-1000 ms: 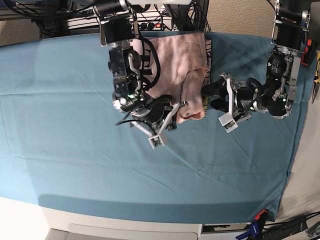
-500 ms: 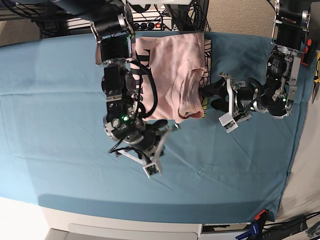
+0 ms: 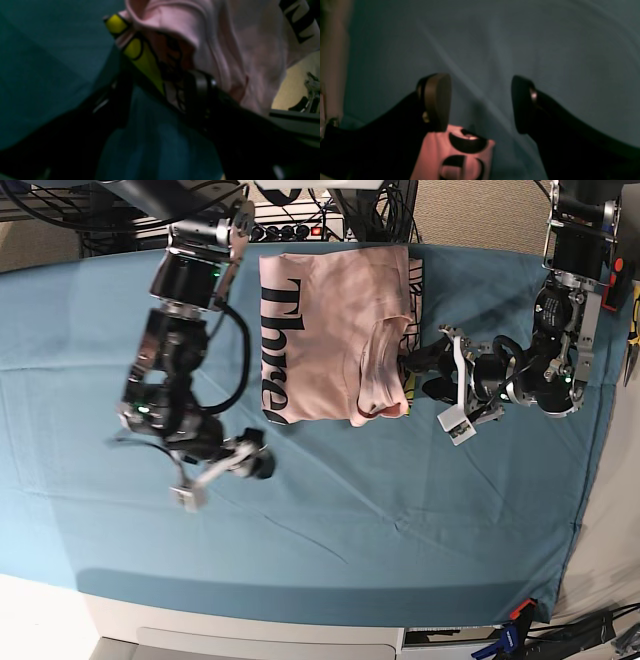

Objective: Fold the T-shirt properly
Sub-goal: 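Lower the bundle onto the cloth and pull the right gripper away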

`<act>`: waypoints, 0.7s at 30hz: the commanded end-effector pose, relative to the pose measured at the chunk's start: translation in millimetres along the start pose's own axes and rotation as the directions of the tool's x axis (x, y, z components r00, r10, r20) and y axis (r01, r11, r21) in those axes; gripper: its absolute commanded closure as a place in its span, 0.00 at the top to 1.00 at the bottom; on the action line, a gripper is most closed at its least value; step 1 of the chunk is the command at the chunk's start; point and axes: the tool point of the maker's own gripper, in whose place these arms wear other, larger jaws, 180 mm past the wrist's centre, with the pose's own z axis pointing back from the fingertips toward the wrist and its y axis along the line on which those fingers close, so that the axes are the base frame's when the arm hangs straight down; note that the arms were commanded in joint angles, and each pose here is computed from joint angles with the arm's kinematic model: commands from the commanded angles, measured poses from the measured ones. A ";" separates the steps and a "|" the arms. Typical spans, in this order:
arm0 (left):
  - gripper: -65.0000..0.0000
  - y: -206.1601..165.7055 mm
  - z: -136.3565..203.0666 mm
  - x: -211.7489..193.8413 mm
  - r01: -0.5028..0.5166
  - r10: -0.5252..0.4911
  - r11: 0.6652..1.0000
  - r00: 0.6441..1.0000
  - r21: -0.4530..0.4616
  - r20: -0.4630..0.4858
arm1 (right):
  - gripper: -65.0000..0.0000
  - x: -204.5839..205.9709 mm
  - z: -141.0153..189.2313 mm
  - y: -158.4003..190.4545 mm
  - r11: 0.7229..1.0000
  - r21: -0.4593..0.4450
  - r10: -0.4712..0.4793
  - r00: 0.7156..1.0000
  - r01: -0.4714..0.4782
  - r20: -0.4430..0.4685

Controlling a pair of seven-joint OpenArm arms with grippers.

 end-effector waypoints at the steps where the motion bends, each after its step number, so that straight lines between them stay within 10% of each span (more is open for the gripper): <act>1: 0.52 0.3 5.1 9.4 0.013 -0.013 1.000 0.999 0.002 0.033 | 0.58 11.0 3.5 3.7 1.000 0.026 0.003 0.999 -0.004 0.036; 21: 0.52 -8.2 -0.2 -9.2 -0.023 0.023 1.000 1.000 -0.019 0.008 | 0.58 -69.4 -14.2 4.0 0.958 0.242 -0.092 0.966 0.152 -0.240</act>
